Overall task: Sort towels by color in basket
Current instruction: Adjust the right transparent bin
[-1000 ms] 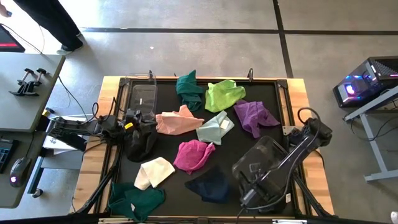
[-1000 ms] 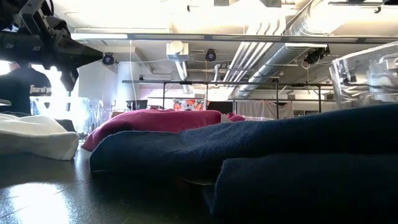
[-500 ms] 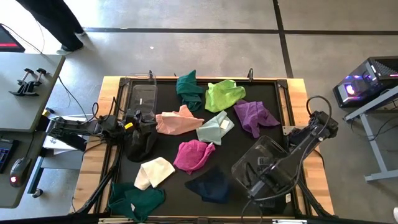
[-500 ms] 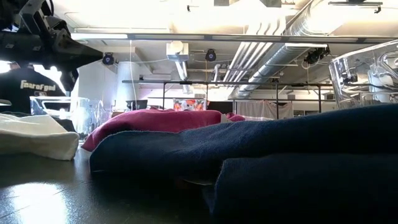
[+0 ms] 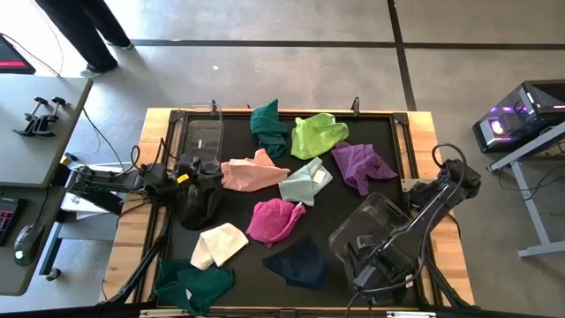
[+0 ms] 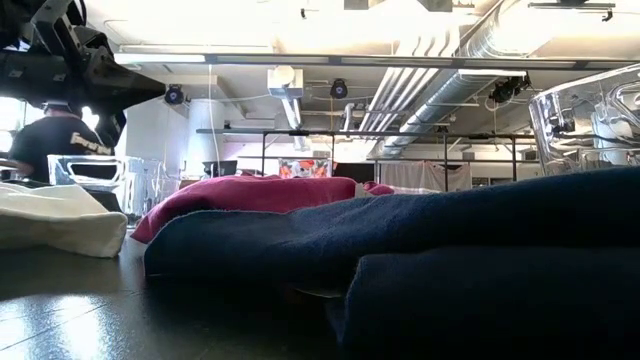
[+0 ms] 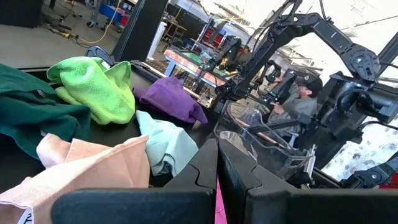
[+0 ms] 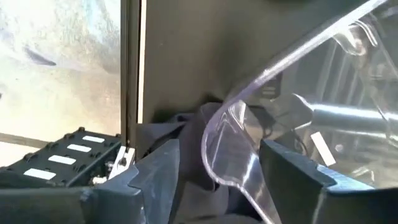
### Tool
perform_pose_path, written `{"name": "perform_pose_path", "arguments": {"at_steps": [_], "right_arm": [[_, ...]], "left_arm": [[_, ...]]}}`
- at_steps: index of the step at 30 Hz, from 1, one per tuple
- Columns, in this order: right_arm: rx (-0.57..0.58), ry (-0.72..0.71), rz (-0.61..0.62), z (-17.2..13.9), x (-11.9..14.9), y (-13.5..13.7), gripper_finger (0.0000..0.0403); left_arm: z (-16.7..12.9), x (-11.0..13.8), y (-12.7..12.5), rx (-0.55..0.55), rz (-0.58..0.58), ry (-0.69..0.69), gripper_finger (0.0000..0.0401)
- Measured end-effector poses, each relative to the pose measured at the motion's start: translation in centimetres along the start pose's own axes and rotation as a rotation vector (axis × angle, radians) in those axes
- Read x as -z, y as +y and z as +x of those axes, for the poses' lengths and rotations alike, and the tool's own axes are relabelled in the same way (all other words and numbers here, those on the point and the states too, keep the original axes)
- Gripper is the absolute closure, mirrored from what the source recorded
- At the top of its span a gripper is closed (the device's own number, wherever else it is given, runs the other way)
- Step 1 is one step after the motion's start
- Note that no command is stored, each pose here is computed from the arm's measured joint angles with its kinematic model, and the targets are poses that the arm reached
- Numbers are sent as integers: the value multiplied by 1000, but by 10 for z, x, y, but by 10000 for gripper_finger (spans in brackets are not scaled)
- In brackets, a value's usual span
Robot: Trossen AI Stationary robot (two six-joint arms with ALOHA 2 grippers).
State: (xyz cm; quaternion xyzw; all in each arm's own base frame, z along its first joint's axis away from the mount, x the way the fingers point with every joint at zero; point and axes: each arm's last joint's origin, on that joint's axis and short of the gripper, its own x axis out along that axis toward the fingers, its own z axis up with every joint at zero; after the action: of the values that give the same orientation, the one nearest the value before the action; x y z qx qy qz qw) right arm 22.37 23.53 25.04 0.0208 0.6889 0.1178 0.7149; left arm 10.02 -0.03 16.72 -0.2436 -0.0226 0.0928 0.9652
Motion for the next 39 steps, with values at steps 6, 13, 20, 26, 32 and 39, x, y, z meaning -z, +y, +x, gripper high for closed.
{"name": "perform_pose_path", "arguments": {"at_steps": [6, 13, 20, 26, 32, 39], "right_arm": [[58, -14, 49, 13, 3, -6, 228], [159, -89, 144, 17, -1, -17, 316], [207, -156, 458, 12, -22, -49, 387], [208, -153, 627, 9, -30, -68, 395], [256, -171, 529, 8, -32, -72, 384], [314, -200, 456, 7, -32, -74, 377]], "left_arm": [[0, 0, 0, 0, -1, 0, 401], [0, 0, 0, 0, -1, 0, 401], [0, 0, 0, 0, -2, 0, 401], [0, 0, 0, 0, -2, 0, 401], [0, 0, 0, 0, -2, 0, 401], [0, 0, 0, 0, -1, 0, 401]]}}
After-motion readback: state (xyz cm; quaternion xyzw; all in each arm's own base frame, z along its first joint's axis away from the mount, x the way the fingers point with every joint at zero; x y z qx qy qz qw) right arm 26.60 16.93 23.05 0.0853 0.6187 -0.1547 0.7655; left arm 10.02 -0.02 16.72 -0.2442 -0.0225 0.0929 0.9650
